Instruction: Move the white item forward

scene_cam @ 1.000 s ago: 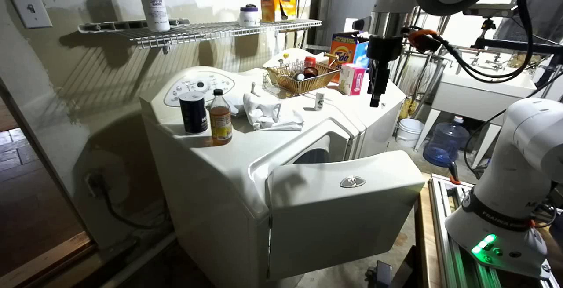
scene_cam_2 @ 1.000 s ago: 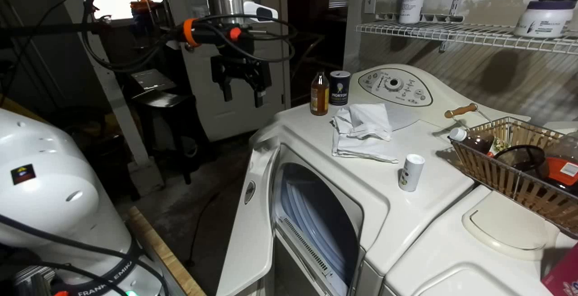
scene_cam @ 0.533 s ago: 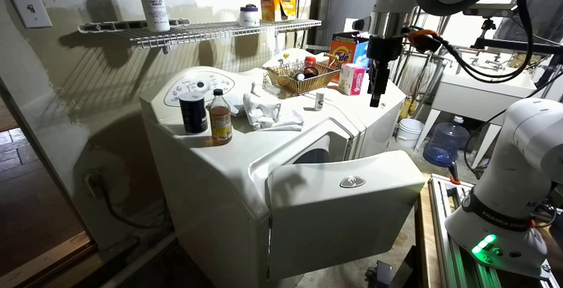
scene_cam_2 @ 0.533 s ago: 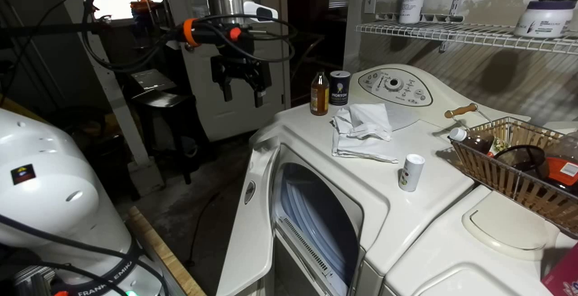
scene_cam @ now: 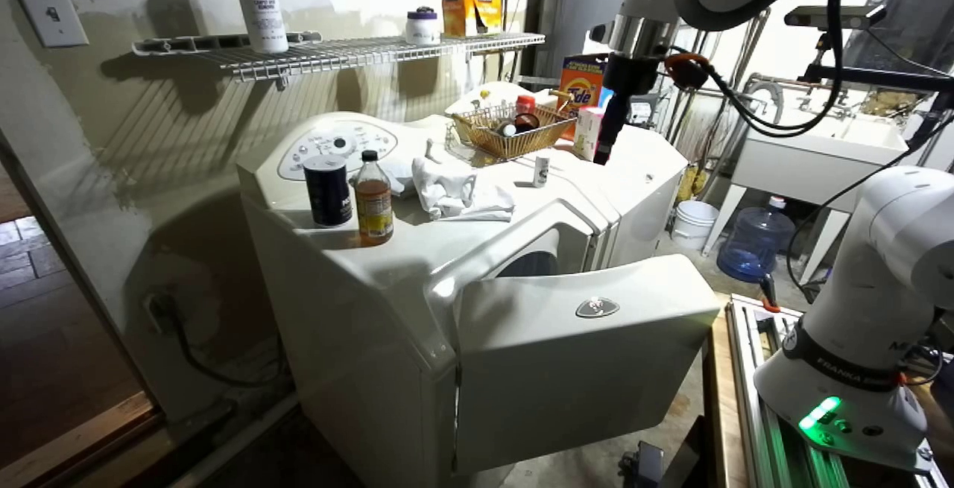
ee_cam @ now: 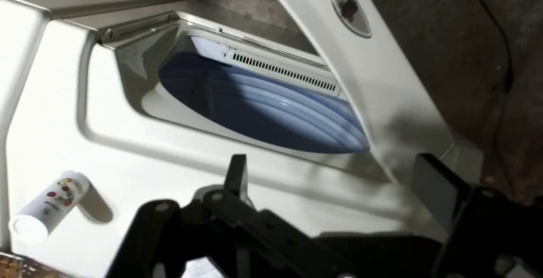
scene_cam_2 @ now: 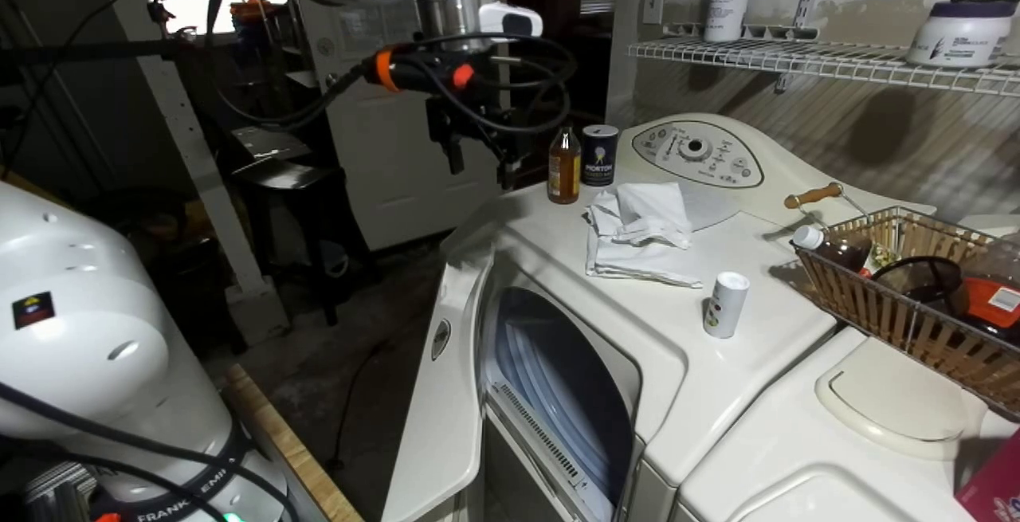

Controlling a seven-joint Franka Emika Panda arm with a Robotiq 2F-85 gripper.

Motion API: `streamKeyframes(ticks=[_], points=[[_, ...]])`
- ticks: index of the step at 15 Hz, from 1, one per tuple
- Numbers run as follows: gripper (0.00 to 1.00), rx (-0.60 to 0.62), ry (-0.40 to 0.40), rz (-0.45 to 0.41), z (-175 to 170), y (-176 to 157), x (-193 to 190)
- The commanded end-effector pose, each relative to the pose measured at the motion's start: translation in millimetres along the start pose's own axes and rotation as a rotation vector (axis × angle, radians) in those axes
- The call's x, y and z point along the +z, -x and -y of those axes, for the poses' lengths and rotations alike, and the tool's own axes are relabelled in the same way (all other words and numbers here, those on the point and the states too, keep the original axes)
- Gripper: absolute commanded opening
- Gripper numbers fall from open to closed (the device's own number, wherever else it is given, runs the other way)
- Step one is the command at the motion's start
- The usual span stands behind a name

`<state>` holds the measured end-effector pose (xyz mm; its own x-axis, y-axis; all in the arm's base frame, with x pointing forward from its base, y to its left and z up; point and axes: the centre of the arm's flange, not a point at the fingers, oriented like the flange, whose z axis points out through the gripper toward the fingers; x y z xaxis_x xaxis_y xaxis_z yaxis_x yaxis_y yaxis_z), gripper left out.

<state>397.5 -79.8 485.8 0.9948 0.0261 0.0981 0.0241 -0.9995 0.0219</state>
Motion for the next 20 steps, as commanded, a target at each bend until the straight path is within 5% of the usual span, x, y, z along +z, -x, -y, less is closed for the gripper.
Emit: streamKeyframes(ticks=[1, 11, 12, 20], points=[[1.0, 0.136, -0.016, -0.031, -61.2, -36.5, 18.5], [1.0, 0.42, 0.028, -0.153, -201.1, -79.4, 63.8], [1.0, 0.39, 0.024, -0.124, -180.0, -52.9, 57.3], [1.0, 0.41, 0.038, -0.14, -193.9, -69.1, 64.2]])
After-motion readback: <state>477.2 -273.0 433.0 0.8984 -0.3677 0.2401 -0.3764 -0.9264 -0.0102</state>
